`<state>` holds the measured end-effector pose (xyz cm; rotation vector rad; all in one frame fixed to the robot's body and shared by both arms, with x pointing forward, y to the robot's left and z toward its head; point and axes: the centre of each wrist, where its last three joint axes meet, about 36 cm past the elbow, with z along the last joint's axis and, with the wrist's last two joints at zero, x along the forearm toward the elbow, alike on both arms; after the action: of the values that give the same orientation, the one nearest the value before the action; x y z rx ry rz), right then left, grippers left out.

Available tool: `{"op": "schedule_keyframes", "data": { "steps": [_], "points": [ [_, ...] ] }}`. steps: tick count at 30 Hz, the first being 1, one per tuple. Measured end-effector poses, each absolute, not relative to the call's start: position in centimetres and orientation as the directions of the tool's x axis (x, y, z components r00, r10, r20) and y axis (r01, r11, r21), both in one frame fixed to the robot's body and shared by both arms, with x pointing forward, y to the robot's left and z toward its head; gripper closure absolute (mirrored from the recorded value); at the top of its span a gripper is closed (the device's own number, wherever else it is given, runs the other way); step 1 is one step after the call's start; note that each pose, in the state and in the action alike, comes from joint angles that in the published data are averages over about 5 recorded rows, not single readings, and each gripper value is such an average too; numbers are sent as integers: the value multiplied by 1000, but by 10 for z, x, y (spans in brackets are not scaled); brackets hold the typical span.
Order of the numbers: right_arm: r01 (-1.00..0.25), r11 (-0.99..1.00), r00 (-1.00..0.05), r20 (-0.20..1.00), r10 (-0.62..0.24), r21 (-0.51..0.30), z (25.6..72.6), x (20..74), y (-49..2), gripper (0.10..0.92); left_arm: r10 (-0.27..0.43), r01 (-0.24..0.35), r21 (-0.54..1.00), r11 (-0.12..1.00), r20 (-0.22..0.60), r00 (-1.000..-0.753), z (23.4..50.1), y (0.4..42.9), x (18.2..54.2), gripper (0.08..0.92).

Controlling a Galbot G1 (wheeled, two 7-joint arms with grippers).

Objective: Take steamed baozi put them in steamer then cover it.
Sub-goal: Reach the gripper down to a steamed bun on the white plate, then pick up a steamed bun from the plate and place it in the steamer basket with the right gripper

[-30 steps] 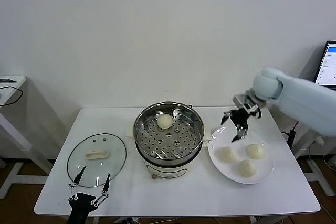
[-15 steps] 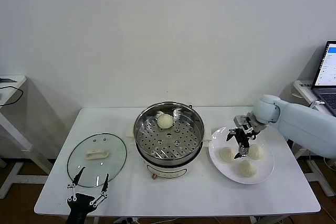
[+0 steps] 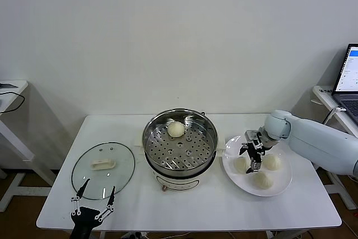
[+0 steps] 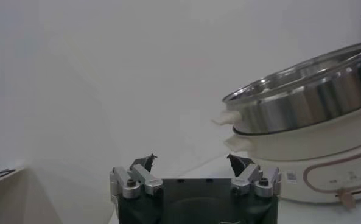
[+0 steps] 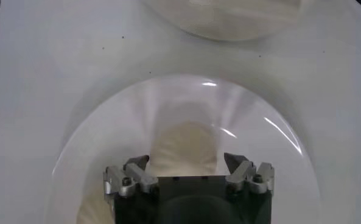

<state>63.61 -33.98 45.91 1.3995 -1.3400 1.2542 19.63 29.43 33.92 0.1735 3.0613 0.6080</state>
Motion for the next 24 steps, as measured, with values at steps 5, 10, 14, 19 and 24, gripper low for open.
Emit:
{"op": "schedule_keyframes", "data": {
  "steps": [5,10,14,19,24],
  "points": [
    [-991,-109,-58,981,-188,-80,456,635,-337,368,112,106,382,918,7,-994,338,295,196,177],
    [-989,-116,-68,980,-188,-91,464,637,-337,392,111,105,384,917,6,-994,338,295,197,177],
    [-984,-137,-87,977,-194,-115,487,644,-336,394,113,105,385,917,4,-994,339,296,197,177],
    [-971,-194,-101,973,-205,-142,539,659,-322,397,118,108,387,916,-2,-993,340,295,200,177],
    [-946,-277,-112,971,-209,-169,609,673,-290,395,124,111,388,915,-8,-992,341,294,202,177]
  ]
}}
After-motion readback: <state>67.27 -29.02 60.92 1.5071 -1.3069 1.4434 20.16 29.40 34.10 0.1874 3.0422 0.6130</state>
